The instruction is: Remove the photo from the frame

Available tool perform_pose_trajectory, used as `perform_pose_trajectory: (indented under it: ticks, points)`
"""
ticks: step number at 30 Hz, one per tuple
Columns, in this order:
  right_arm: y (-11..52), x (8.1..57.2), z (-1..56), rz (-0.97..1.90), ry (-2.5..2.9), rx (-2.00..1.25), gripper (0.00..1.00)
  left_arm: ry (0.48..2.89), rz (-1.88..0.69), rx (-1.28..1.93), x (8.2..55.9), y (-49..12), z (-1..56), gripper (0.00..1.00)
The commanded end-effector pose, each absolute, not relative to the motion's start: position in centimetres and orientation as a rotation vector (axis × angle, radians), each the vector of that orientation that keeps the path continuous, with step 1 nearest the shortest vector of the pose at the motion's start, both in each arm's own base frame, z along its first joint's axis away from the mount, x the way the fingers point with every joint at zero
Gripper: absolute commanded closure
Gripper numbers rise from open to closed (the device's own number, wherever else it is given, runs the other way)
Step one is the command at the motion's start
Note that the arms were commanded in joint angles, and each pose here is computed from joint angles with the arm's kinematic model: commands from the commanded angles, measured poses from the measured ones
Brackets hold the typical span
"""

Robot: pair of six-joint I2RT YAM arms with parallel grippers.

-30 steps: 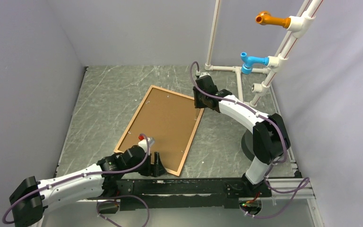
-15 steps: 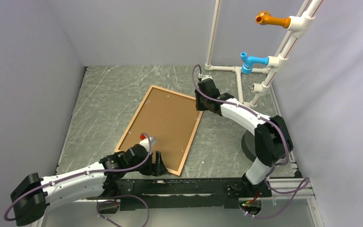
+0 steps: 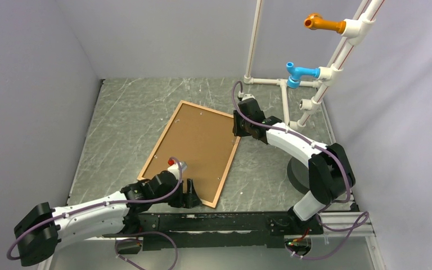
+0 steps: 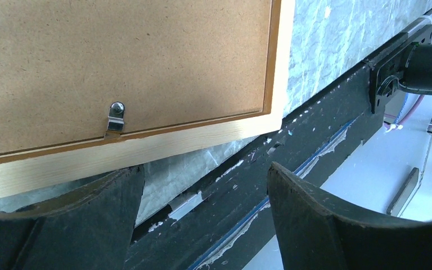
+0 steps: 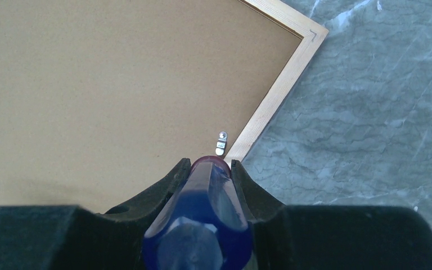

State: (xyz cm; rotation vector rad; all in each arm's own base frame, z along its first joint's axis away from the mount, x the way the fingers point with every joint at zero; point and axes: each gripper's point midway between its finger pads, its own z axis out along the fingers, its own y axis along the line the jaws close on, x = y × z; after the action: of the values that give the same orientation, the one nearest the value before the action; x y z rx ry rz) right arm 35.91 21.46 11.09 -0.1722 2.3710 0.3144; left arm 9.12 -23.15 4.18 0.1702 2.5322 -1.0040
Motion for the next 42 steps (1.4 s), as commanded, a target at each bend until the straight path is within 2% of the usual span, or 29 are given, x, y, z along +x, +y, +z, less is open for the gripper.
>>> perform_pose_trajectory:
  ticks: [1, 10, 22, 31, 42]
  points:
    - [21.7, 35.5, 11.1, 0.326, 2.383, -0.176, 1.0, 2.435, -1.078, 0.159, 10.1, -24.3, 6.2, 0.17]
    - [21.3, 37.3, 16.2, 0.309, 2.259, -0.185, 1.0, 2.431, -1.076, 0.157, 10.0, -24.1, 6.2, 0.16]
    - [21.0, 40.5, 14.3, 0.244, 2.302, -0.201, 1.0, 2.438, -1.075, 0.157, 9.9, -23.9, 5.9, 0.16]
    - [20.9, 38.5, 12.0, 0.291, 2.359, -0.175, 1.0, 2.439, -1.07, 0.16, 9.9, -23.9, 5.8, 0.16]
    - [22.3, 37.1, 12.0, 0.437, 2.355, -0.148, 1.0, 2.451, -1.09, 0.165, 9.7, -24.3, 5.6, 0.16]
